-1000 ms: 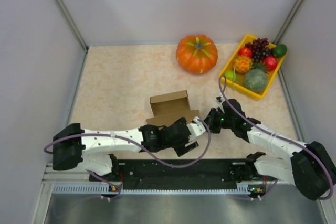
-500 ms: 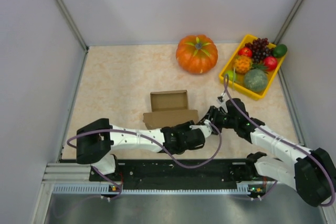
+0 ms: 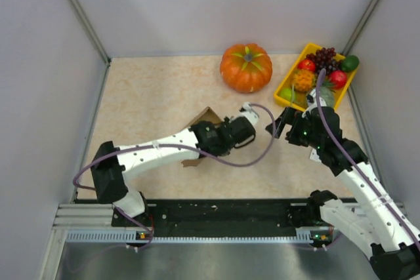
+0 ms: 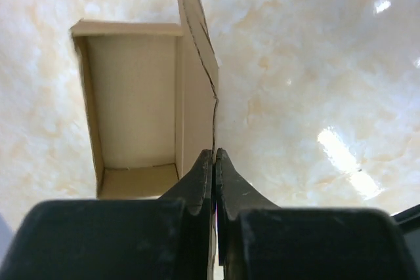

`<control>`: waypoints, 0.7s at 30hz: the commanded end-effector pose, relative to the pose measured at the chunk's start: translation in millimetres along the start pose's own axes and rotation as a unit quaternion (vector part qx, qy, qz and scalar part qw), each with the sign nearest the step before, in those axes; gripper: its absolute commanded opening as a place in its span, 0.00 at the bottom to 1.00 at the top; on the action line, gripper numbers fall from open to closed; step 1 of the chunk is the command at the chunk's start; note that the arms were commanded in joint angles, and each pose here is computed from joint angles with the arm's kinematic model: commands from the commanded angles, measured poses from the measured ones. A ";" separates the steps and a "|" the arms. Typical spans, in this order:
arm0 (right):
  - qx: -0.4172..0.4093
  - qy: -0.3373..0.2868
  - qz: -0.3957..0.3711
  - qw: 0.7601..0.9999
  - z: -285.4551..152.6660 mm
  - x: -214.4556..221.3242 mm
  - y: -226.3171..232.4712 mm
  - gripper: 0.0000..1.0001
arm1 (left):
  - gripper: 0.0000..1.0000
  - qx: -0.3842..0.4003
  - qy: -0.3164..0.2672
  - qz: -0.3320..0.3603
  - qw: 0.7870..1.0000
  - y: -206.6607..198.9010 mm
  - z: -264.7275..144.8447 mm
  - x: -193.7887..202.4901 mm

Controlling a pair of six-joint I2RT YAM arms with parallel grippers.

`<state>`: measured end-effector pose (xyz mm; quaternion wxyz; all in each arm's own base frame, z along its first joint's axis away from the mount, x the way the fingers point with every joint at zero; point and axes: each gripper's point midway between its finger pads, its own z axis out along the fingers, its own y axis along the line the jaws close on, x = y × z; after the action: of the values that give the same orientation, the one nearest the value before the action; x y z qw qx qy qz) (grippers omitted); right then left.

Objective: Fold the paper box

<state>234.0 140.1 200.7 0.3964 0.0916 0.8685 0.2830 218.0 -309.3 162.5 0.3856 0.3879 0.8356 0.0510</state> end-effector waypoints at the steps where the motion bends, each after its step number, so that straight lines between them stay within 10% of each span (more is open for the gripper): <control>1: 0.091 -0.012 -0.018 0.996 -7.7 -7.4 -31.7 0.96 | 0.00 0.065 0.038 -0.176 0.982 34.8 -32.6 -11.8; 8: 0.152 -0.025 -0.018 0.988 -8.8 -13.4 -52.3 0.99 | 0.00 0.140 0.056 -0.412 0.899 81.6 -30.9 -30.6; 21: 0.268 -0.013 0.030 0.963 1.7 -0.1 -116.9 0.99 | 0.00 0.049 0.141 -0.809 0.569 153.5 12.9 27.3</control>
<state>236.2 71.8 158.3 0.3844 0.1677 0.9027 0.0967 303.5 -197.3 178.0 0.1424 -0.3038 0.9115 -0.2379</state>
